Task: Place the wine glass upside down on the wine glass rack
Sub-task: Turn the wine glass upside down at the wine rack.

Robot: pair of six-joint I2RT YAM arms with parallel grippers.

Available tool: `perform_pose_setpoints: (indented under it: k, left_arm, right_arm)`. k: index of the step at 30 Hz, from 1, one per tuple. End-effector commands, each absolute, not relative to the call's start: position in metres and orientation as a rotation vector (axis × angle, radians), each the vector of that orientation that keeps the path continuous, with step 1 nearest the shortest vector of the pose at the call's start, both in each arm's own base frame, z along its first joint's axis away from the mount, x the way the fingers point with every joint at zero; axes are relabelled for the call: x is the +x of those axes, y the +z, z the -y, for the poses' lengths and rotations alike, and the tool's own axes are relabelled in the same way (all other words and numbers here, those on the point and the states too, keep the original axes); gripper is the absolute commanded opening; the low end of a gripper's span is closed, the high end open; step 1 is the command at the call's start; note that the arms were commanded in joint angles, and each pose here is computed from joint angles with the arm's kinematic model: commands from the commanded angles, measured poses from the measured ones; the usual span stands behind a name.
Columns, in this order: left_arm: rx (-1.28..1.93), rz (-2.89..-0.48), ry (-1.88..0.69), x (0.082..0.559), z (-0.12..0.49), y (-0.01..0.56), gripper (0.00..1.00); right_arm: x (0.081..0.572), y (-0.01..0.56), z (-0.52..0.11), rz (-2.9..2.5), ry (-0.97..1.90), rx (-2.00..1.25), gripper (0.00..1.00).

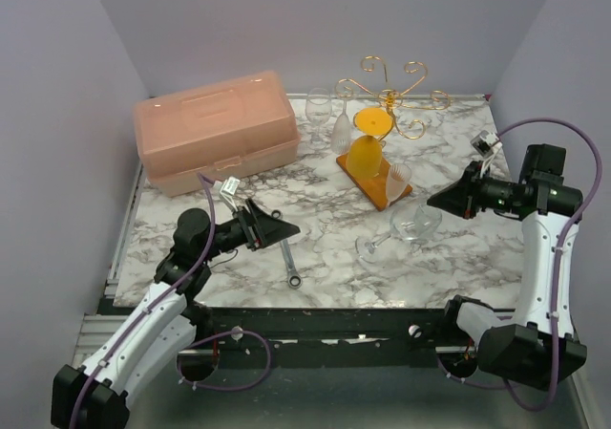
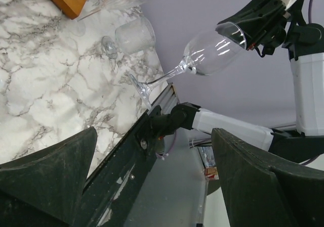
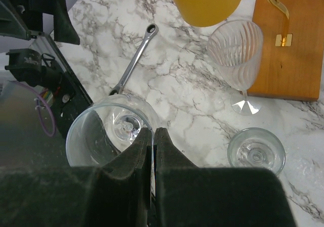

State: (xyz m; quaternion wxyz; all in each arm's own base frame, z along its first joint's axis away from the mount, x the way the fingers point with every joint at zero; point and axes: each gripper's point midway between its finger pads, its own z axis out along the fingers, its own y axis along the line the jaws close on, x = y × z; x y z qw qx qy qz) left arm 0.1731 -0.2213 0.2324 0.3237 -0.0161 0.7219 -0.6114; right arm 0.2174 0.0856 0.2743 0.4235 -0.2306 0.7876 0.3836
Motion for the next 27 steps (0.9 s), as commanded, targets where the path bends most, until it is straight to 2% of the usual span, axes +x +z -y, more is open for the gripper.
perform_pose_setpoints:
  k: [1,27]
  left_arm:
    - [-0.136,-1.912,-1.651,0.178,0.237,0.239,0.98]
    - [-0.495,-2.015,-1.655,0.183,0.253,0.221,0.98]
  right_arm:
    - [0.215,0.285,-0.098,-1.886,1.053,-0.617,0.0]
    - [0.224,0.276,-0.115,-1.861,1.162,-0.66,0.0]
